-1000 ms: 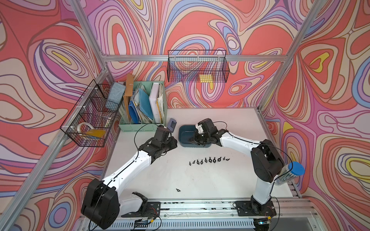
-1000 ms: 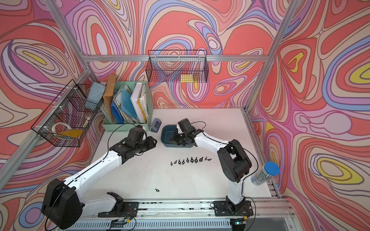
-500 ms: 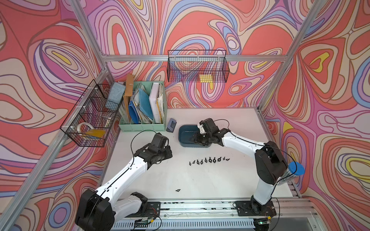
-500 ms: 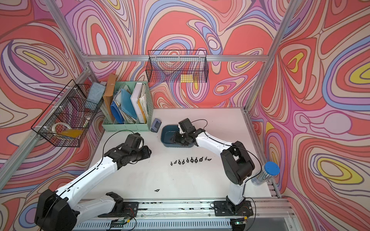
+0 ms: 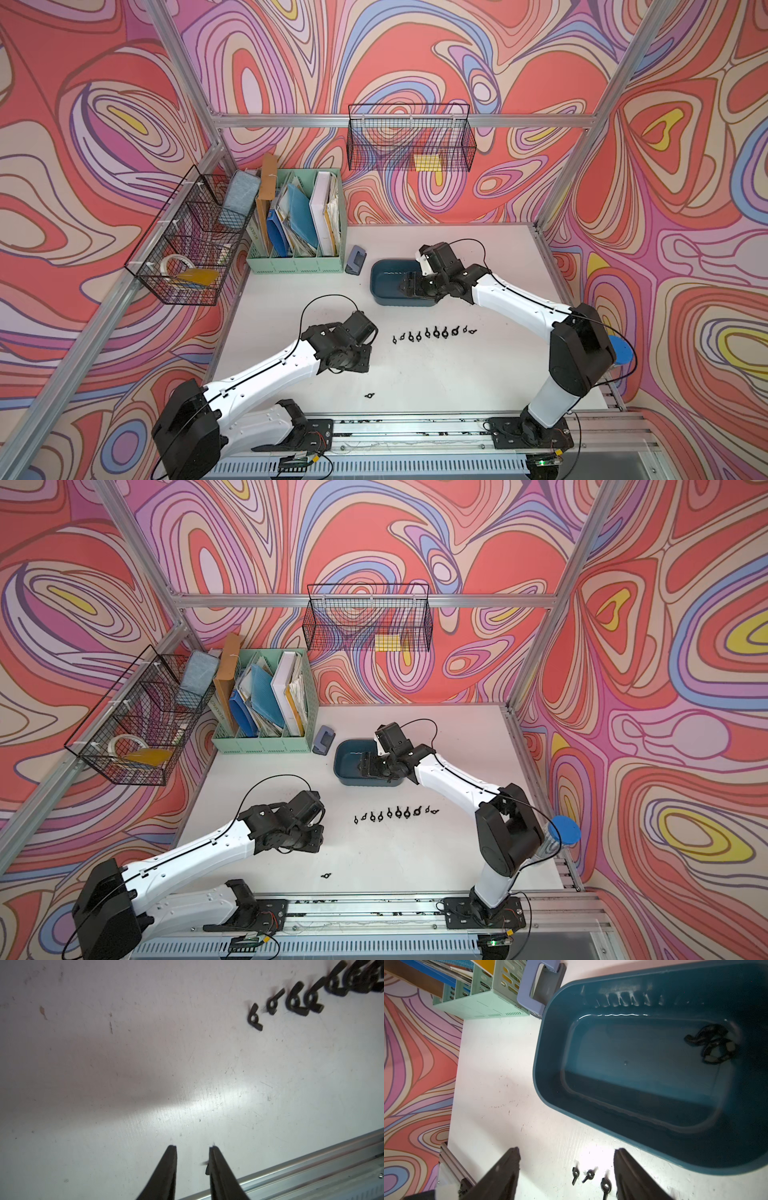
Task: Take out the wing nut from the storage box
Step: Move the wing nut to the center of the board.
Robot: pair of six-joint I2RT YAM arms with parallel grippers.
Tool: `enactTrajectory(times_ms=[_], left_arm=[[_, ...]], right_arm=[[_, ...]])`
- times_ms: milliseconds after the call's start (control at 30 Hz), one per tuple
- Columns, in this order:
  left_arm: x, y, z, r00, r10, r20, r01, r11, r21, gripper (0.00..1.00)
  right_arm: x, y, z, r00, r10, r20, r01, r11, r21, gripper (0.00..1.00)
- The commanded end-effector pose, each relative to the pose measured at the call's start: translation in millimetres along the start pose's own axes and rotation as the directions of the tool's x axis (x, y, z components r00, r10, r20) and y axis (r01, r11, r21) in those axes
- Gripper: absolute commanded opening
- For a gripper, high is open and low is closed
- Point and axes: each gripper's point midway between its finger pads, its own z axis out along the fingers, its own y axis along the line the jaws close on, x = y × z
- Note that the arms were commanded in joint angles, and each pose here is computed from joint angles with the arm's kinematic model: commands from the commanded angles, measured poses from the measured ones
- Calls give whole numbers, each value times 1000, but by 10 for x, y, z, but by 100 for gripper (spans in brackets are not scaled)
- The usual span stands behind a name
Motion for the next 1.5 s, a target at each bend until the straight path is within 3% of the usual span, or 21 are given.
enactTrajectory(times_ms=[0, 67, 167, 500, 767, 867, 1067, 1233, 1467], left_arm=[[281, 61, 71, 998, 42, -51, -45, 997, -63, 31], [380, 37, 142, 994, 79, -79, -85, 994, -75, 31], [493, -72, 222, 983, 150, -104, -158, 985, -67, 30], [661, -327, 384, 945, 292, -145, -301, 953, -46, 32], [663, -316, 480, 940, 301, -161, -317, 945, -80, 27], [650, -305, 501, 941, 299, -159, -316, 944, -94, 17], [563, -281, 506, 946, 299, -128, -315, 940, -135, 10], [405, -259, 533, 955, 283, -95, -296, 935, -195, 10], [19, -326, 709, 974, 206, -93, -219, 962, -165, 10]], right_arm=[[-26, -6, -135, 999, -45, 21, 44, 999, 13, 80], [-6, -24, -162, 999, -47, 21, 46, 999, 17, 84], [3, -71, -233, 999, -43, 32, 42, 999, 33, 98], [15, -248, -381, 999, 2, 54, -6, 997, 81, 98], [16, -259, -386, 999, 15, 52, -19, 996, 85, 98], [13, -264, -385, 999, 17, 50, -21, 996, 87, 98], [16, -277, -381, 999, 22, 48, -26, 996, 90, 98], [7, -293, -376, 999, 26, 46, -30, 995, 96, 98], [-6, -325, -392, 998, 31, 46, -35, 994, 106, 98]])
